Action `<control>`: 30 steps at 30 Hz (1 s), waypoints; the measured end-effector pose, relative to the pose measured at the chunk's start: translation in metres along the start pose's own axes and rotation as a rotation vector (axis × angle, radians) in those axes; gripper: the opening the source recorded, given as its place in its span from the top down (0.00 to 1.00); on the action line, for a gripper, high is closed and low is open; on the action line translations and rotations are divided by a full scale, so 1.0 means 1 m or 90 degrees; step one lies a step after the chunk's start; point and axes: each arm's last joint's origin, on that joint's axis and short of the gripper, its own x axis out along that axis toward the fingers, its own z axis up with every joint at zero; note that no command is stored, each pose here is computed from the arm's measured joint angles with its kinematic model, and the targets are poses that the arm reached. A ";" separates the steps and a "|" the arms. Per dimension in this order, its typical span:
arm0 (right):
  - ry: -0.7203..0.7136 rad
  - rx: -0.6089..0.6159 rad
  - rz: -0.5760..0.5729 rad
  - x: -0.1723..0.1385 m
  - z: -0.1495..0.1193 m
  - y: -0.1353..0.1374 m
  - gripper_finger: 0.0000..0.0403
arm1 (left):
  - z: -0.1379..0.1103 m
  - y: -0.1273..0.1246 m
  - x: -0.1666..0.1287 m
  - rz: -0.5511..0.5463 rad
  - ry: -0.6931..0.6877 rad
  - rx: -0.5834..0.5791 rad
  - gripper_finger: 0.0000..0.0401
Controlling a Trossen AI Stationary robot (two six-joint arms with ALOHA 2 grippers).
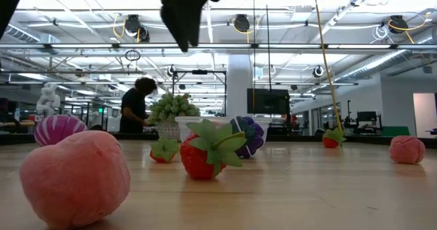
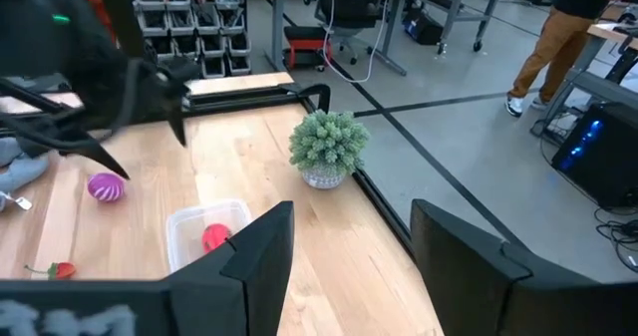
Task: Pick and placing Produce into tupperware
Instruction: Put the onion into the bin
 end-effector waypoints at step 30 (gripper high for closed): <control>0.015 0.035 0.004 0.000 -0.002 0.000 0.52 | -0.148 -0.032 0.052 -0.011 0.153 -0.393 0.09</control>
